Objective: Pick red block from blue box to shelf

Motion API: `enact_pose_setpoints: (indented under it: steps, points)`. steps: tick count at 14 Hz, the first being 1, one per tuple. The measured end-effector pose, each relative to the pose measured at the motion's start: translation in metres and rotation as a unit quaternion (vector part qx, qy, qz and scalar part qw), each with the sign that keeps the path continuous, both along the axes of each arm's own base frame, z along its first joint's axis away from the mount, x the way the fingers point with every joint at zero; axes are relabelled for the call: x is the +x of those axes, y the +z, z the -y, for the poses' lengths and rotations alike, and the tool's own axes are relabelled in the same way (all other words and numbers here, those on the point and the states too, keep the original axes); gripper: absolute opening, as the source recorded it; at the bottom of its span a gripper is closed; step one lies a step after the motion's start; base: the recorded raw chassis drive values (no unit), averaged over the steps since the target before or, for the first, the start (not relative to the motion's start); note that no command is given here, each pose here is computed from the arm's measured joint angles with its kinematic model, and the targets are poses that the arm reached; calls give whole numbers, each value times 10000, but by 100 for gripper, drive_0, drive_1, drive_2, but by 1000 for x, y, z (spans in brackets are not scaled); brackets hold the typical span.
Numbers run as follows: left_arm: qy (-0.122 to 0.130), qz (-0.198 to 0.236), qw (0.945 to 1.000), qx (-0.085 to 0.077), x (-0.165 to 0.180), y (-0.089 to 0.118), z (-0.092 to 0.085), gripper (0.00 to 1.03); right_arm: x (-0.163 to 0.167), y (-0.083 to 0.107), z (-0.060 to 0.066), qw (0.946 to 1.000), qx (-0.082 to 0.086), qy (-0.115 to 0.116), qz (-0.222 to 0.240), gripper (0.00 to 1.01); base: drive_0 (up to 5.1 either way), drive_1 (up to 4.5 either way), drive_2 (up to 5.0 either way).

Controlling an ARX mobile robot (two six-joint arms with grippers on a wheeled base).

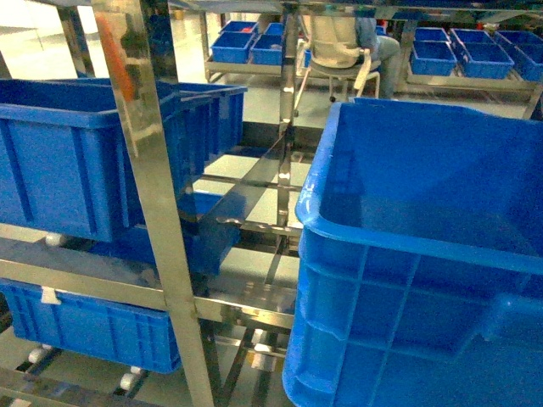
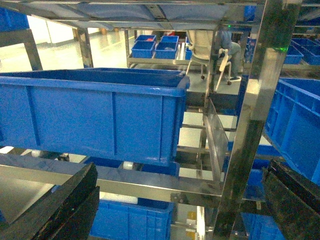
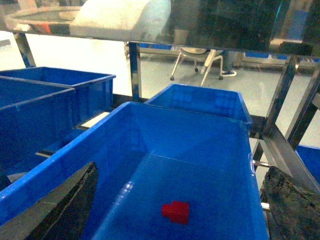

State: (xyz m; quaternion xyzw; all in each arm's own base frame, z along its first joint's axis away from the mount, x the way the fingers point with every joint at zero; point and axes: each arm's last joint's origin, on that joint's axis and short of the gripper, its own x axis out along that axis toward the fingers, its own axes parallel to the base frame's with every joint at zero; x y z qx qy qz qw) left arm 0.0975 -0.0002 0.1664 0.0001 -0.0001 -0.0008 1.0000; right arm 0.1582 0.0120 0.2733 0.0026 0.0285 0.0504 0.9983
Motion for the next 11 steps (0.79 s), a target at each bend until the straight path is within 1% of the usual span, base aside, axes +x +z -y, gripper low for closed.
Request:
enact_pose_setpoints:
  steps: [1, 2, 3, 4, 5, 7, 9, 11]
  points:
    - [0, 0, 10000, 0, 0, 0, 0, 98, 1, -1, 0, 10000, -1, -31, -8, 97, 0, 0, 0]
    - [0, 0, 10000, 0, 0, 0, 0, 98, -1, -6, 3, 9991, 11, -301, 297, 85, 0, 0, 0]
    - [-2, 0, 10000, 0, 0, 0, 0, 98, -7, -17, 10, 9984, -5, -428, 357, 74, 0, 0, 0]
    - [11, -2, 10000, 0, 0, 0, 0, 98, -12, -31, 13, 9977, -12, -590, 327, 60, 0, 0, 0]
    - [-2, 0, 10000, 0, 0, 0, 0, 98, -16, -43, 12, 9983, -12, -508, 283, 45, 0, 0, 0]
    - [2, 0, 10000, 0, 0, 0, 0, 98, -23, -60, 12, 9984, -15, -504, 251, 17, 0, 0, 0]
    - [0, 0, 10000, 0, 0, 0, 0, 98, -28, -66, 12, 9983, -30, -506, 303, 1, 0, 0, 0]
    - [0, 0, 10000, 0, 0, 0, 0, 98, -32, -76, 12, 9984, -18, -506, 262, 1, 0, 0, 0]
